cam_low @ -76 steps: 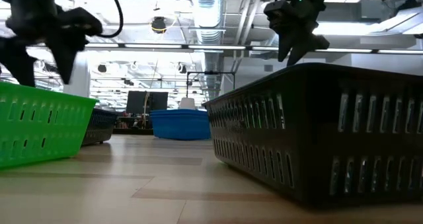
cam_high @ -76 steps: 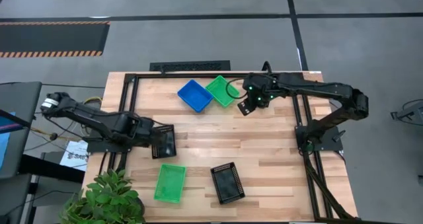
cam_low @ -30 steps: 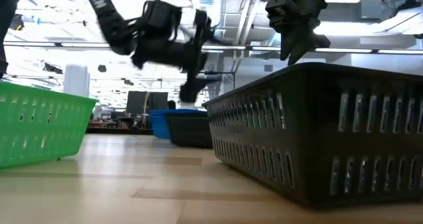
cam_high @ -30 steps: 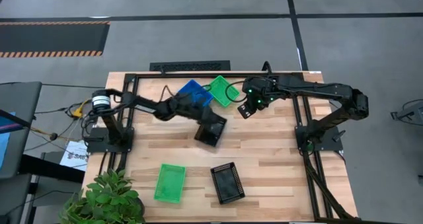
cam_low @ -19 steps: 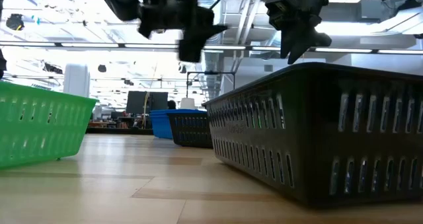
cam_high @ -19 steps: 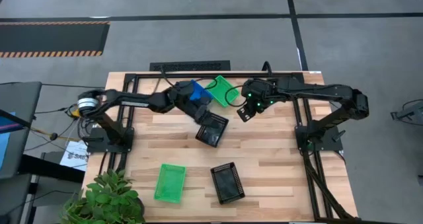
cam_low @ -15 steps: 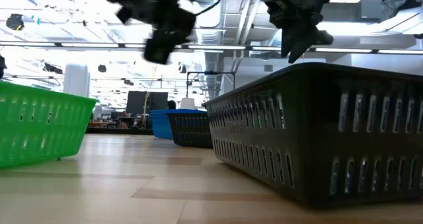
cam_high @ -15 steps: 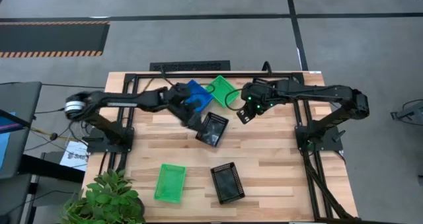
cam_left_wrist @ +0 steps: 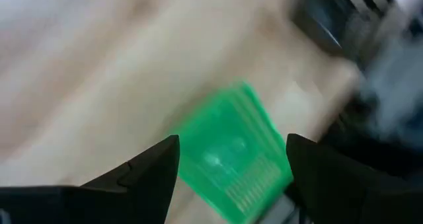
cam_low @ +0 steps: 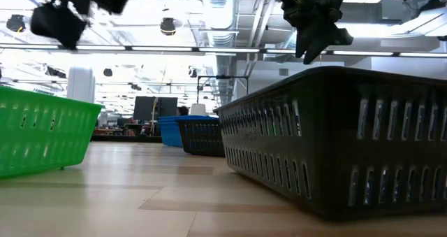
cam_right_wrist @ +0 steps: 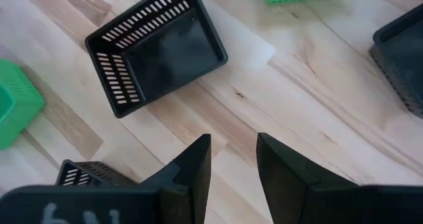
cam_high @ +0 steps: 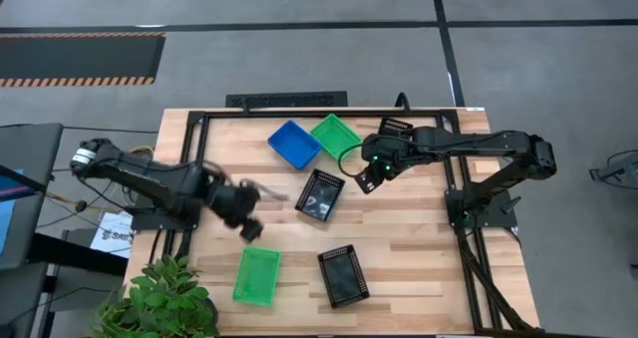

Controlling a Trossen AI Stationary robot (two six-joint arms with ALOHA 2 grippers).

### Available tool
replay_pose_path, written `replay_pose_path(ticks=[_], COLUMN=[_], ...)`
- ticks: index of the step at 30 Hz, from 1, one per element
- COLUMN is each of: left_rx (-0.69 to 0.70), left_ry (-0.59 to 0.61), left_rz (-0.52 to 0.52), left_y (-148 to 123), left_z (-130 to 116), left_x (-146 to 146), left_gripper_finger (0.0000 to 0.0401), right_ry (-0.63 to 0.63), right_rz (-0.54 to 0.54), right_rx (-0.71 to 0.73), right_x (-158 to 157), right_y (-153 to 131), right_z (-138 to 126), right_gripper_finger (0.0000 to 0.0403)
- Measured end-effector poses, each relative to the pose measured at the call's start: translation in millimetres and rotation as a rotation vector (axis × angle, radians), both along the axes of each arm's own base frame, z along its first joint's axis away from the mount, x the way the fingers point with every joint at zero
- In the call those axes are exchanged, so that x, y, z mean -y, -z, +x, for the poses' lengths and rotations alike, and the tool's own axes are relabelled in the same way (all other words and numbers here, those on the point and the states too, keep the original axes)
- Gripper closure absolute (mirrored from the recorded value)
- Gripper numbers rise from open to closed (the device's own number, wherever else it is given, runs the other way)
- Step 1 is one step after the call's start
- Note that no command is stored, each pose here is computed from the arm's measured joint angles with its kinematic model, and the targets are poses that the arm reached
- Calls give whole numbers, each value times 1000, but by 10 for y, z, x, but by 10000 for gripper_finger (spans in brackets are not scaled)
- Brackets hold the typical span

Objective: Stack baskets by color
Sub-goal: Move the bottom green bin to the middle left of the table

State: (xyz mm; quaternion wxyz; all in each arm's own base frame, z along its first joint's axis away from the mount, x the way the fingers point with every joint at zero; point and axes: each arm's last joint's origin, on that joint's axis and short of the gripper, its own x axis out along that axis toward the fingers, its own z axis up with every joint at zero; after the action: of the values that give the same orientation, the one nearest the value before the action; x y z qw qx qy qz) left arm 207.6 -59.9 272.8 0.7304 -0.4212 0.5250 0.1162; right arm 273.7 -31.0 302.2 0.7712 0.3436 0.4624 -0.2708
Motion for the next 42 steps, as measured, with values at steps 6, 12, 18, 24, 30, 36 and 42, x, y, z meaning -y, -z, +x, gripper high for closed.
replay_pose_path(ticks=[6,12,18,24,30,36,42], left_rx=[34,62,58,202,180,11,-87], left_ry=[196,262,208,474,548,669,705], left_rz=[124,286,337,162,153,117,219], left_y=[10,20,22,-32,178,649,1013], left_z=[-94,-80,-64,-36,44,199,366], left_x=[204,104,37,323,760,1038,1004], left_gripper_finger=[136,136,136,136,136,150,199], right_ry=[0,-33,-42,-63,-174,-216,-233], right_rz=[1,10,6,3,-28,-34,-32], right_rx=[-1,-3,-5,-4,-11,-8,-6], right_x=[2,11,26,-15,-142,-231,-287], right_y=[1,1,2,1,2,0,0], right_z=[-1,-4,-6,0,9,16,18], right_gripper_finger=[263,266,267,270,269,274,275])
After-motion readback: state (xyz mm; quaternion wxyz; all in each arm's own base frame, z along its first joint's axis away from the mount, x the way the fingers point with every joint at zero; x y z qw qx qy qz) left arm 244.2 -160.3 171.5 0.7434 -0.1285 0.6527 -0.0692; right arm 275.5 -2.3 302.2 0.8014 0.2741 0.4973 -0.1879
